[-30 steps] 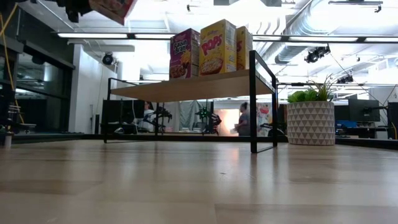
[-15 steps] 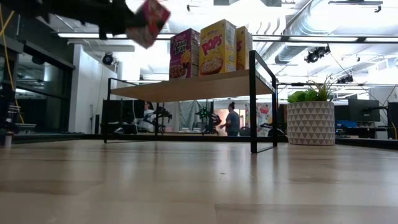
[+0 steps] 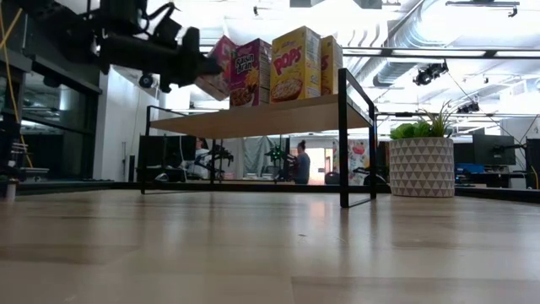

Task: Stack cereal on shelf
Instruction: Put the bottom right red cereal box on the shelf

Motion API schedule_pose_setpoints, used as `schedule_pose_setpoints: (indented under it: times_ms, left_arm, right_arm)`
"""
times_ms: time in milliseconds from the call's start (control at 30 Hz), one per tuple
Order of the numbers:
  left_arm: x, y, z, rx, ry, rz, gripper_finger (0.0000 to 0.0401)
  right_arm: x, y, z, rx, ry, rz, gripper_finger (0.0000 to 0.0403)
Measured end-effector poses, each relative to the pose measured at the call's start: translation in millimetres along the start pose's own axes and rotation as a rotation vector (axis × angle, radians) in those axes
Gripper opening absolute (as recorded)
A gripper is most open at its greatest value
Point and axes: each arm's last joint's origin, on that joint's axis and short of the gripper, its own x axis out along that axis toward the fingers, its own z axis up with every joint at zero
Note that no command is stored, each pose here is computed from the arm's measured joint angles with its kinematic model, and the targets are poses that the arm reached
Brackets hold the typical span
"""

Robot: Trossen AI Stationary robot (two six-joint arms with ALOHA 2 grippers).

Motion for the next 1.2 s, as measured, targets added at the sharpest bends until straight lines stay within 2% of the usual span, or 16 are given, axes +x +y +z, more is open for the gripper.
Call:
schedule_pose_setpoints:
  times_ms: [133, 233, 333, 567, 767, 1200]
  left_arm:
    - [7.4, 1.7, -10.5, 0.007, 0.025, 0.058, 0.0163]
    - [11.3, 0.9, -19.7, 0.022, 0.066, 0.059, 0.0161]
    - [12.9, -2.6, -23.6, 0.035, 0.074, 0.063, 0.0158]
    - [11.7, -14.5, -29.5, 0.108, 0.086, 0.153, 0.0160]
    - [9.6, -22.5, -32.1, 0.121, 0.101, 0.158, 0.0162]
    - [8.9, -21.5, -36.0, 0.122, 0.140, 0.182, 0.0191]
  right_arm:
    - [0.0, 0.0, 0.0, 0.021, 0.000, 0.000, 0.0267]
    - [-0.8, 0.9, -0.4, 0.020, -0.002, 0.002, 0.0267]
    - [-1.0, 1.2, -0.5, 0.020, -0.002, 0.003, 0.0267]
    - [-1.0, 1.2, -0.5, 0.024, -0.002, 0.003, 0.0267]
    - [-1.0, 1.3, -0.3, 0.026, -0.004, 0.003, 0.0267]
    - [-1.0, 1.6, 0.5, 0.033, -0.010, 0.007, 0.0267]
